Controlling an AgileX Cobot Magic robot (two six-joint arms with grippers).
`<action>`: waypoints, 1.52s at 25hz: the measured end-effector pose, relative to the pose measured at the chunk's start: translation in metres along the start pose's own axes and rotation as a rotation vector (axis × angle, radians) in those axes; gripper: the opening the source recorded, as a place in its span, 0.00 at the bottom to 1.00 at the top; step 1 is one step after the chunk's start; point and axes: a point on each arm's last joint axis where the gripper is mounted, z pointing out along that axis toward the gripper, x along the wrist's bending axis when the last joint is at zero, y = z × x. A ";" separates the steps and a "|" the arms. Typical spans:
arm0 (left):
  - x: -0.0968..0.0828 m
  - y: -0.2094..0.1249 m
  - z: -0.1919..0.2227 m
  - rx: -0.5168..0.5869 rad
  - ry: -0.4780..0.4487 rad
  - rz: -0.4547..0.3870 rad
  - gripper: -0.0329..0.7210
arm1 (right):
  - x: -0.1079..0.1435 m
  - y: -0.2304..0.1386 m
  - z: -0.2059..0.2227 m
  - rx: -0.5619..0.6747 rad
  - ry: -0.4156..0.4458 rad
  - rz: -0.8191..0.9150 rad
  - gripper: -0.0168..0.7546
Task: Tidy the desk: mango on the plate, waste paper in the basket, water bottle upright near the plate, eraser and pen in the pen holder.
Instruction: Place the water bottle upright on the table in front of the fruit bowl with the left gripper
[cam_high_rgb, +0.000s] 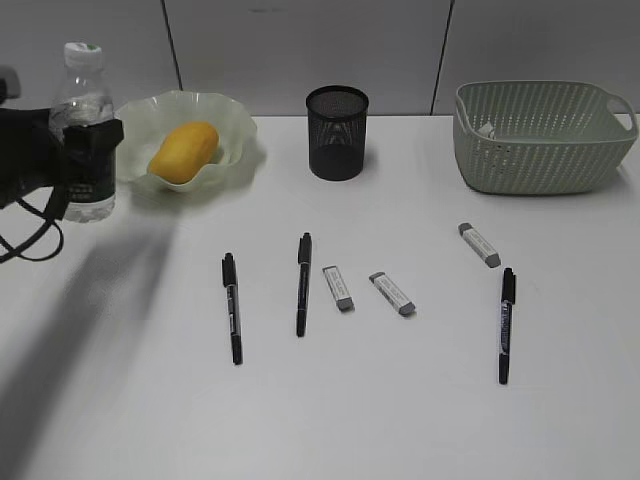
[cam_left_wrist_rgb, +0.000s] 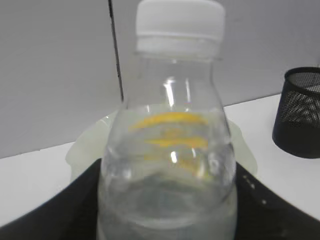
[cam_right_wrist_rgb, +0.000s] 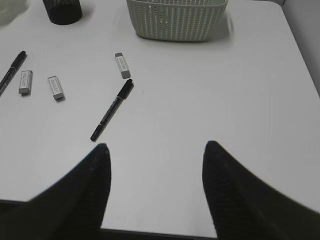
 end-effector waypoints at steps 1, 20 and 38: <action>-0.001 -0.005 0.000 -0.018 -0.009 0.009 0.69 | 0.000 0.000 0.000 0.000 0.000 0.000 0.63; -0.003 -0.069 0.001 -0.023 0.019 -0.070 0.69 | -0.001 0.003 0.005 0.035 0.000 0.005 0.63; -0.007 0.021 -0.028 -0.246 0.006 0.022 0.87 | -0.001 0.003 0.005 0.035 0.000 0.005 0.51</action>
